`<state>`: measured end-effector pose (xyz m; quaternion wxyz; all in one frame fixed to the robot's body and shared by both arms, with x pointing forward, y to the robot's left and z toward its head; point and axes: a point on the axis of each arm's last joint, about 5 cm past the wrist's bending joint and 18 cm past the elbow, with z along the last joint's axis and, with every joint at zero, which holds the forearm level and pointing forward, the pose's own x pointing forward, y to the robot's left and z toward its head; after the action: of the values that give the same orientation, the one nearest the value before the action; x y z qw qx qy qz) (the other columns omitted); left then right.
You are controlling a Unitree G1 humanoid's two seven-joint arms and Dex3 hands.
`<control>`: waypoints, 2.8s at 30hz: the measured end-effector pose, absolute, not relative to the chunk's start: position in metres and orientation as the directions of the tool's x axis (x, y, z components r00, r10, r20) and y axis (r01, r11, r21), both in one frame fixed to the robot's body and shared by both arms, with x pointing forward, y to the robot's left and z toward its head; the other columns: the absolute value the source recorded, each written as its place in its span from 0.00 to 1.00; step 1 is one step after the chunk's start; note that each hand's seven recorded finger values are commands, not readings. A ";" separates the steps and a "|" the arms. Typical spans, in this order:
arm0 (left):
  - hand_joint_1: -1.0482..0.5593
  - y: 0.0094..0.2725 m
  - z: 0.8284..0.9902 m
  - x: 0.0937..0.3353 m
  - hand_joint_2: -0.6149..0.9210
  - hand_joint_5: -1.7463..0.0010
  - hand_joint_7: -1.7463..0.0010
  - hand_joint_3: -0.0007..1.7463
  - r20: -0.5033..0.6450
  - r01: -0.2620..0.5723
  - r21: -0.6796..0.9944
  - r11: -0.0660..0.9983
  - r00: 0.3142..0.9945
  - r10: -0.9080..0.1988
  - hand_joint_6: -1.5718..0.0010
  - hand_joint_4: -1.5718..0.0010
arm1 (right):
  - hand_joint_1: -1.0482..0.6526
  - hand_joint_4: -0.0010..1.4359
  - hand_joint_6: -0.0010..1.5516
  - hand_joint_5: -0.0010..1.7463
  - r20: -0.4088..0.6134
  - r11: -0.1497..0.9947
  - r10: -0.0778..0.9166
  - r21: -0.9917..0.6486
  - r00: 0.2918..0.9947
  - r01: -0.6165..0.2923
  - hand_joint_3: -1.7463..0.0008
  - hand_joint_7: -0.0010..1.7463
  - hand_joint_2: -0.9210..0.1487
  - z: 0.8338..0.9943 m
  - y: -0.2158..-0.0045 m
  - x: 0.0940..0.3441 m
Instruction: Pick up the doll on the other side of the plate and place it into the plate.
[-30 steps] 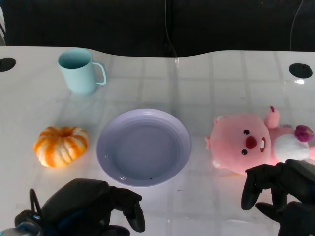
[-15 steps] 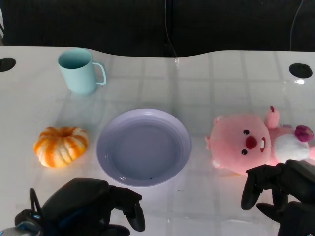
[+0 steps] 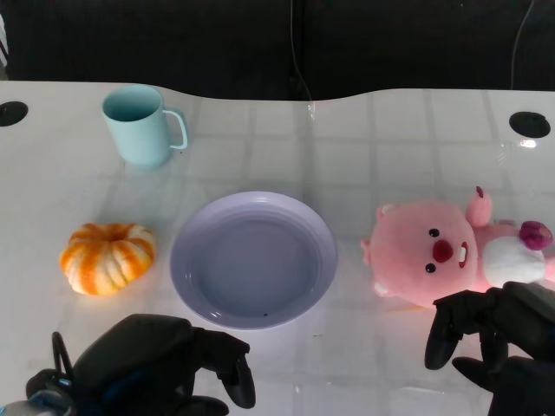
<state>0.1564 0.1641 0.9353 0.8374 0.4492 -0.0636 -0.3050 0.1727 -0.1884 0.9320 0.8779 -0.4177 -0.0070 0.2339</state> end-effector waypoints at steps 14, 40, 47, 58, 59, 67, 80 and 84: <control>0.51 0.164 0.935 0.157 1.00 0.23 0.56 0.14 -0.168 0.454 0.791 0.409 0.805 -0.569 0.46 0.53 | 0.50 0.44 0.47 0.30 -0.039 0.621 0.329 -0.744 0.943 -0.247 0.88 0.02 0.03 0.933 -0.190 0.174; 0.51 0.164 0.934 0.157 1.00 0.22 0.56 0.13 -0.174 0.455 0.795 0.402 0.805 -0.568 0.46 0.53 | 0.29 0.01 0.10 0.12 -0.078 0.435 0.067 -0.895 0.995 -0.100 0.99 0.00 0.01 0.933 -0.196 0.184; 0.51 0.162 0.934 0.158 1.00 0.23 0.56 0.14 -0.174 0.457 0.794 0.401 0.803 -0.570 0.46 0.53 | 0.27 0.01 0.08 0.11 -0.204 0.406 0.043 -0.891 0.978 -0.204 0.97 0.01 0.00 0.940 -0.192 0.196; 0.51 0.160 0.934 0.158 1.00 0.23 0.56 0.14 -0.179 0.463 0.787 0.409 0.804 -0.567 0.46 0.54 | 0.28 0.03 0.13 0.12 -0.320 0.355 0.022 -0.883 0.947 -0.307 0.98 0.02 0.00 0.923 -0.190 0.230; 0.51 0.160 0.934 0.158 1.00 0.23 0.56 0.14 -0.179 0.463 0.786 0.409 0.804 -0.567 0.46 0.53 | 0.28 0.04 0.15 0.12 -0.324 0.353 0.019 -0.883 0.946 -0.310 0.98 0.02 0.00 0.920 -0.190 0.233; 0.50 0.160 0.935 0.156 1.00 0.23 0.57 0.14 -0.177 0.462 0.785 0.412 0.806 -0.565 0.46 0.54 | 0.27 0.10 0.21 0.13 -0.347 0.324 0.003 -0.887 0.938 -0.329 0.97 0.04 0.00 0.905 -0.180 0.261; 0.50 0.160 0.935 0.154 1.00 0.21 0.56 0.14 -0.180 0.462 0.787 0.409 0.805 -0.565 0.46 0.53 | 0.50 0.71 0.70 0.22 -0.215 0.386 -0.026 -0.903 0.976 -0.189 0.94 0.06 0.00 0.883 -0.169 0.288; 0.50 0.160 0.935 0.154 1.00 0.22 0.56 0.14 -0.181 0.461 0.790 0.404 0.805 -0.564 0.46 0.54 | 0.51 0.59 0.88 0.80 -0.113 0.418 -0.034 -0.904 0.993 -0.088 0.85 0.05 0.06 0.875 -0.170 0.287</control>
<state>0.1541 0.1598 0.9354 0.8360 0.4515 -0.0575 -0.3066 0.2875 -0.1704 0.8754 0.8401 -0.5392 0.0567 0.0160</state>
